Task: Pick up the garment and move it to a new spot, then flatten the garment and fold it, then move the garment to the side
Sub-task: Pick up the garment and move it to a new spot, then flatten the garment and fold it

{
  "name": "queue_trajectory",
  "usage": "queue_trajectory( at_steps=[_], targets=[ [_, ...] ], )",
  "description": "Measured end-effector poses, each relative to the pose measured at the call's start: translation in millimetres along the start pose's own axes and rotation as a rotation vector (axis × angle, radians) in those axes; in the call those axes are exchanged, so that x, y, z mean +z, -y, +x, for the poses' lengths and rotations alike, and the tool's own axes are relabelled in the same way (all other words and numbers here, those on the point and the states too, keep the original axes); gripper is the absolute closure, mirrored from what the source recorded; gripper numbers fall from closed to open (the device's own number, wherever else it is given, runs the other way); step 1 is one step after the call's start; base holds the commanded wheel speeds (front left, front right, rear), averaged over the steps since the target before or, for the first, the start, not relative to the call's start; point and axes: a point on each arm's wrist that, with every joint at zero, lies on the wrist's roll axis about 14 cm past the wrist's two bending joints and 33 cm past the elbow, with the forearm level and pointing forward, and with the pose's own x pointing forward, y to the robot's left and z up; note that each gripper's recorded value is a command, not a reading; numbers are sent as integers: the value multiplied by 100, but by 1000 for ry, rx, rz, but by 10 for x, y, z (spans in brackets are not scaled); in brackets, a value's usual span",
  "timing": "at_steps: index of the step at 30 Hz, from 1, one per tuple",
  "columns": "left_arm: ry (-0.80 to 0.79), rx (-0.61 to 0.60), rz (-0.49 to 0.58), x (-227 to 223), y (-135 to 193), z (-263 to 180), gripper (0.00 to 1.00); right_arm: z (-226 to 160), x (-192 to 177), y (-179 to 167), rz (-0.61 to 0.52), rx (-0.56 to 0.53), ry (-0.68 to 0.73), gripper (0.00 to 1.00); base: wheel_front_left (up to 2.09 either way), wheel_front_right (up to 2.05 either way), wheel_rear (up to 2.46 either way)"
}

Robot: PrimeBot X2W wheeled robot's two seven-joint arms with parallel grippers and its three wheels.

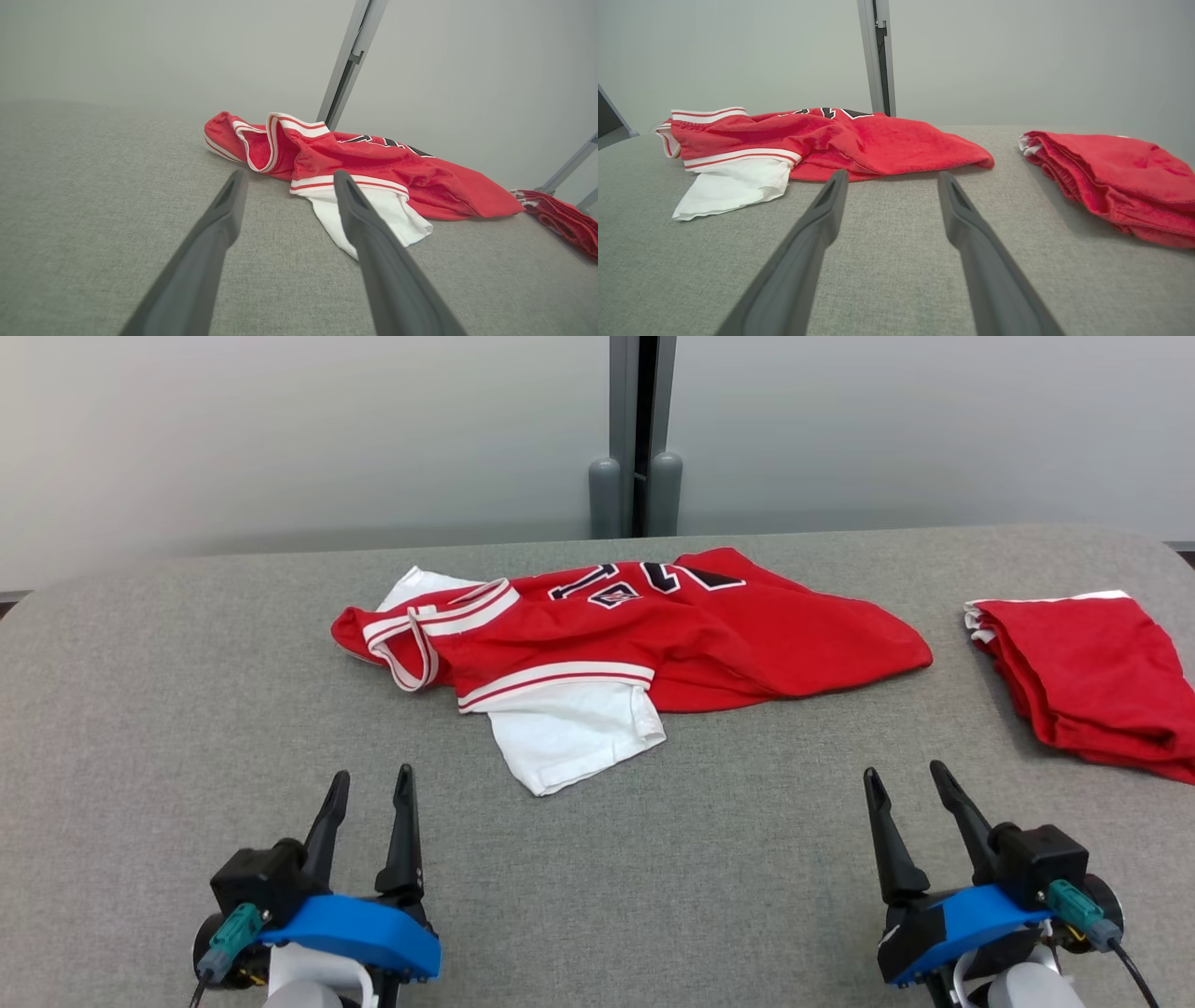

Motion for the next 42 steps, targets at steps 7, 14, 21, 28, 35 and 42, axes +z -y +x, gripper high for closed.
queue_trajectory(
  at_steps=[7,14,21,28,35,42],
  targets=[
    [6,46,5,-41,-59,-220,0,-160,-72,-15,14,-1,-20,0,0,0,0],
    [3,74,22,-69,-126,-290,0,-168,-114,-31,22,2,-33,0,0,0,0],
    [-9,83,21,-117,-148,-328,0,-151,-131,-37,24,4,-38,0,0,0,0],
    [-31,69,29,-191,-119,-330,0,-134,-143,-43,24,6,-42,0,0,0,0],
    [-127,-25,78,-384,107,-116,0,-107,-194,-30,23,4,-58,0,0,0,0],
    [-289,-121,116,-671,342,274,0,-29,-190,16,9,-2,-59,0,0,0,0]
  ],
)
